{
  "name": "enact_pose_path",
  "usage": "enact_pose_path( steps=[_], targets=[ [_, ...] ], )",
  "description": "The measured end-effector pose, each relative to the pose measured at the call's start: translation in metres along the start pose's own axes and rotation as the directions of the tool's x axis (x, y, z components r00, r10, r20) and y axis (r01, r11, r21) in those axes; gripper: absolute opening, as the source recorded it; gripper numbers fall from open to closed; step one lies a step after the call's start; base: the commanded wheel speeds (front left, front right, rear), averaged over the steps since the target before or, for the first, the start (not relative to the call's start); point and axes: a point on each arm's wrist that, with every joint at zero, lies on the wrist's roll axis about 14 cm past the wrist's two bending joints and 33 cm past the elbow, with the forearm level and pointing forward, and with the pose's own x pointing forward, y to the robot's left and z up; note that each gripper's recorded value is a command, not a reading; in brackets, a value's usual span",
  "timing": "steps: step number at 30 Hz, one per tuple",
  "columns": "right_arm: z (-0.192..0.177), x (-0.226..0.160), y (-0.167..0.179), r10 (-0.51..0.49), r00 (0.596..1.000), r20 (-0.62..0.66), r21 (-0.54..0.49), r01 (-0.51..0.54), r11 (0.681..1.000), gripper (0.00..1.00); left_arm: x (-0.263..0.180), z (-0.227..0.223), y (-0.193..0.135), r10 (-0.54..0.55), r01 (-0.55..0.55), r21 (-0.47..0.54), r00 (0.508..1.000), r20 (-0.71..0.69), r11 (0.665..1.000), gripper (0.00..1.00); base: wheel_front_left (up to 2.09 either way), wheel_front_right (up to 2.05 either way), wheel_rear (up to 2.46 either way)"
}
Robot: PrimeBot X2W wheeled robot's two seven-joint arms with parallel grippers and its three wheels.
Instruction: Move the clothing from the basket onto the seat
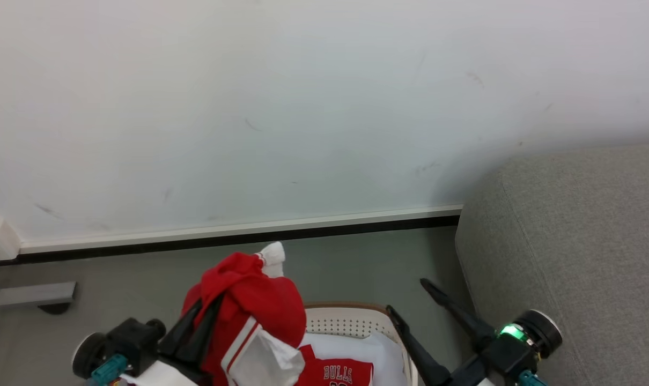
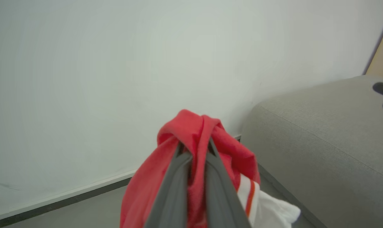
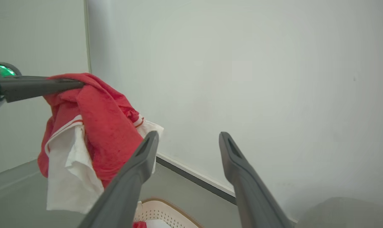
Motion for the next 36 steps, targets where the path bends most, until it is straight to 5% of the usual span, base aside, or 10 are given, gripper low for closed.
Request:
enact_pose_path(
  steps=[10,16,24,25,26,27,35,36],
  targets=[
    [0.001,0.017,0.061,0.344,0.934,-0.095,-0.053,-0.350,0.935,1.00,0.008,0.022,-0.053,-0.235,0.233,0.057,0.972,0.021,0.971,0.00,0.00,0.00,0.00],
    [0.000,0.023,0.072,0.429,0.892,-0.144,-0.087,-0.443,0.892,1.00,0.004,0.029,-0.093,-0.376,0.374,0.065,0.926,0.022,0.925,0.00,0.00,0.00,0.00],
    [-0.016,0.016,0.094,0.492,0.845,-0.211,0.039,-0.495,0.868,1.00,-0.003,0.032,-0.126,-0.477,0.476,0.028,0.878,0.031,0.879,0.00,0.00,0.00,0.00],
    [-0.017,0.015,0.095,0.495,0.842,-0.215,0.056,-0.495,0.867,0.90,-0.003,0.032,-0.128,-0.482,0.482,0.017,0.875,0.035,0.876,0.00,0.00,0.00,0.00],
    [-0.018,0.016,0.096,0.498,0.839,-0.219,0.068,-0.496,0.866,0.34,-0.003,0.032,-0.129,-0.486,0.486,0.013,0.873,0.036,0.874,0.00,0.00,0.00,0.00],
    [-0.015,0.017,0.098,0.502,0.839,-0.208,0.080,-0.497,0.864,0.00,-0.003,0.032,-0.130,-0.490,0.490,0.015,0.871,0.037,0.872,0.00,0.00,0.00,0.00],
    [-0.011,0.021,0.086,0.484,0.855,-0.186,0.110,-0.471,0.875,0.00,0.004,0.030,-0.122,-0.478,0.478,0.016,0.878,0.040,0.878,0.00,0.00,0.00,0.00],
    [-0.012,0.020,0.082,0.476,0.859,-0.186,0.108,-0.464,0.879,0.00,0.004,0.029,-0.120,-0.476,0.476,0.016,0.879,0.037,0.880,0.15,0.00,0.00,0.00]
  ],
)
